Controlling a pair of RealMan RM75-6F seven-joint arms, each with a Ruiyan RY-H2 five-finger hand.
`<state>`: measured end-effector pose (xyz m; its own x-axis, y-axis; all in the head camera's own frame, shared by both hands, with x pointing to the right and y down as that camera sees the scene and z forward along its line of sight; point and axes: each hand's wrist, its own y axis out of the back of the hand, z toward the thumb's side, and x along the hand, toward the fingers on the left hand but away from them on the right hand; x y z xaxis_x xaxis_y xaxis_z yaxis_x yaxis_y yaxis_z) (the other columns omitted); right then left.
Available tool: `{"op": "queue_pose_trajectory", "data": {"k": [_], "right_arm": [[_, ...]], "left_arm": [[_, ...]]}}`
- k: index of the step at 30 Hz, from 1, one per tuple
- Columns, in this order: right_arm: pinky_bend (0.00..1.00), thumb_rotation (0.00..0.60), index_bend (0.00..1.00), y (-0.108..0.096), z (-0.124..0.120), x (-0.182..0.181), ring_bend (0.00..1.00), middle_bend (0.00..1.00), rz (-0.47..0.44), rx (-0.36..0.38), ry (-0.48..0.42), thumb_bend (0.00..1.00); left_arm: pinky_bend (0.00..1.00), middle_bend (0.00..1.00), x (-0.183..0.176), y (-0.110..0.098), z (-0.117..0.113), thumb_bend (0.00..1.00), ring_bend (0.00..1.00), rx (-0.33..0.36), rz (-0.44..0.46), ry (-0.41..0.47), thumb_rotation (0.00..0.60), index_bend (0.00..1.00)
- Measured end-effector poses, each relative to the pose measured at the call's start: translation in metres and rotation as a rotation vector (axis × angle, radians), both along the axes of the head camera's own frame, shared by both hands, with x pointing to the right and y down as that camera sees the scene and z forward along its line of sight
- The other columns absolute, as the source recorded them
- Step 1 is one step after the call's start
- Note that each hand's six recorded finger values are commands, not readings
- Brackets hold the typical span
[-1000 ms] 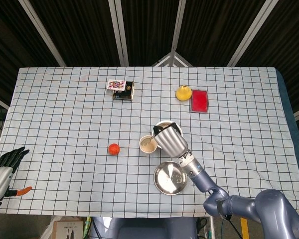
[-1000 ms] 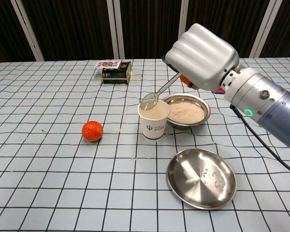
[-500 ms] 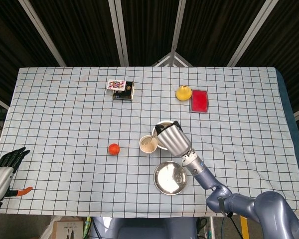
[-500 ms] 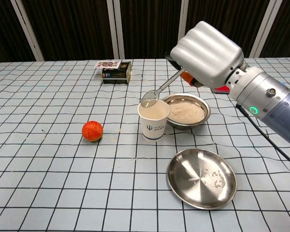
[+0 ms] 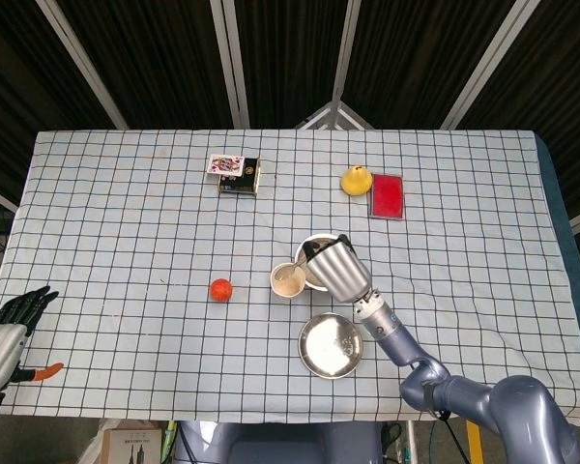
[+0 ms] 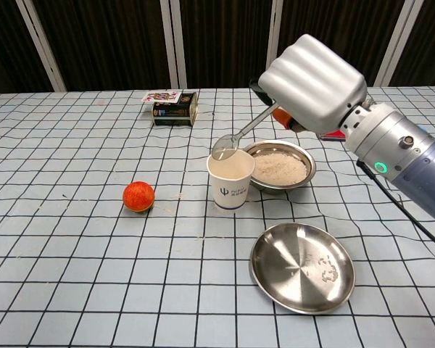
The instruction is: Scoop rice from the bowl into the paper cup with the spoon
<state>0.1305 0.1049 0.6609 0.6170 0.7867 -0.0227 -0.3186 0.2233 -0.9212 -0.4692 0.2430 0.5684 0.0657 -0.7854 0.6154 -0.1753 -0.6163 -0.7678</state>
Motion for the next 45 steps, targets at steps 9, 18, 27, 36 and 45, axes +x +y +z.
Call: {"op": "queue_pose_trajectory", "data": {"k": [9,18,27,36,45], "right_arm": [[1.0,0.6,0.7,0.006,0.006,-0.001,1.0,0.97,0.014,-0.106,0.032,0.69],[1.0,0.6,0.7,0.008,0.003,0.002,1.0,0.97,0.103,-0.239,0.103,0.69],[1.0,0.6,0.7,0.0,-0.008,0.009,1.0,0.97,0.201,-0.291,0.131,0.69],[1.0,0.6,0.7,-0.003,-0.02,0.007,1.0,0.97,0.228,-0.299,0.134,0.69],[1.0,0.6,0.7,-0.007,-0.035,0.016,1.0,0.97,0.268,-0.289,0.153,0.69]], "left_arm": [[0.0,0.0,0.0,0.0,0.0,0.0,0.0,-0.002,-0.001,-0.001,0.6,0.0],[0.0,0.0,0.0,0.001,0.0,0.0,0.0,-0.004,-0.005,0.004,0.6,0.0],[0.0,0.0,0.0,0.001,0.0,0.0,0.0,-0.008,-0.012,0.008,0.6,0.0],[0.0,0.0,-0.001,0.0,0.0,0.0,0.0,-0.009,-0.013,0.008,0.6,0.0],[0.0,0.0,-0.001,0.0,0.0,0.0,0.0,-0.008,-0.016,0.007,0.6,0.0]]}}
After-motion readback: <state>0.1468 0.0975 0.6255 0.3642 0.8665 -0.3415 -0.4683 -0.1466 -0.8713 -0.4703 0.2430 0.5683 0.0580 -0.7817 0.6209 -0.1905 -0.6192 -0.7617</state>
